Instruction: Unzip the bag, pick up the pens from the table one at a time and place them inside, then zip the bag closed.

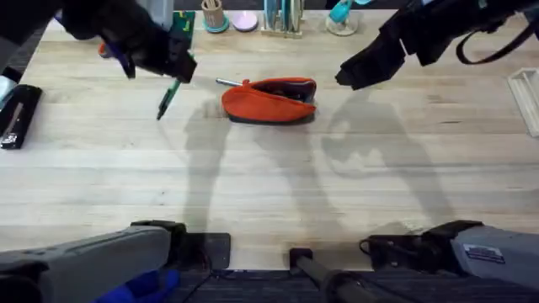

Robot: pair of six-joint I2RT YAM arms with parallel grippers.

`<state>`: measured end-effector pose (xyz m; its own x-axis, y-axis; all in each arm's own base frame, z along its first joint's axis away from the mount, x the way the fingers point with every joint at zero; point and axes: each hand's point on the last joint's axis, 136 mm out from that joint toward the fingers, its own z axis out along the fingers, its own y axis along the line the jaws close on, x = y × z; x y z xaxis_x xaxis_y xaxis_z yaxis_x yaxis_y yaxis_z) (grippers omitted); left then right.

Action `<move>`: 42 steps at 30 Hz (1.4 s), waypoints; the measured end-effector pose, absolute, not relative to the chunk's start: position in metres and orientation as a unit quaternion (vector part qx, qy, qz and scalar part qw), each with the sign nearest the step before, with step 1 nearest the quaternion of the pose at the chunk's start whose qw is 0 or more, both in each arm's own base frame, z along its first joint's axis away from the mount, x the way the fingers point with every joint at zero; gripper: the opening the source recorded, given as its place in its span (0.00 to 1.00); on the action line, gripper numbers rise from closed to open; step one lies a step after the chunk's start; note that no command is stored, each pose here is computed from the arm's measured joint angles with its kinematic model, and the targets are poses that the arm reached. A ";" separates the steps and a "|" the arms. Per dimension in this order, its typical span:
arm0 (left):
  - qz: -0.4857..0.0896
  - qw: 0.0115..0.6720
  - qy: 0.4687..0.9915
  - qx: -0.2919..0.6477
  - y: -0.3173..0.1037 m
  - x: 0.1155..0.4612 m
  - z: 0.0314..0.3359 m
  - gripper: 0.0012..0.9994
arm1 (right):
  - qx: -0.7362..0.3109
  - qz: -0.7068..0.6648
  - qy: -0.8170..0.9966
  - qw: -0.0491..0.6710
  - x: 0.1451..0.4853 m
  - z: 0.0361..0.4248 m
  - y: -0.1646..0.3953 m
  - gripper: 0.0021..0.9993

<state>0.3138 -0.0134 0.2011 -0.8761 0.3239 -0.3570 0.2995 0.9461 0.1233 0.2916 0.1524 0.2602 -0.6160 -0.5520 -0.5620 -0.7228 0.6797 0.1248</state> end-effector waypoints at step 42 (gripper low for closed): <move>-0.215 0.363 0.741 0.522 -0.183 0.343 0.243 0.04 | -0.361 0.172 0.882 0.248 0.292 0.260 0.152 1.00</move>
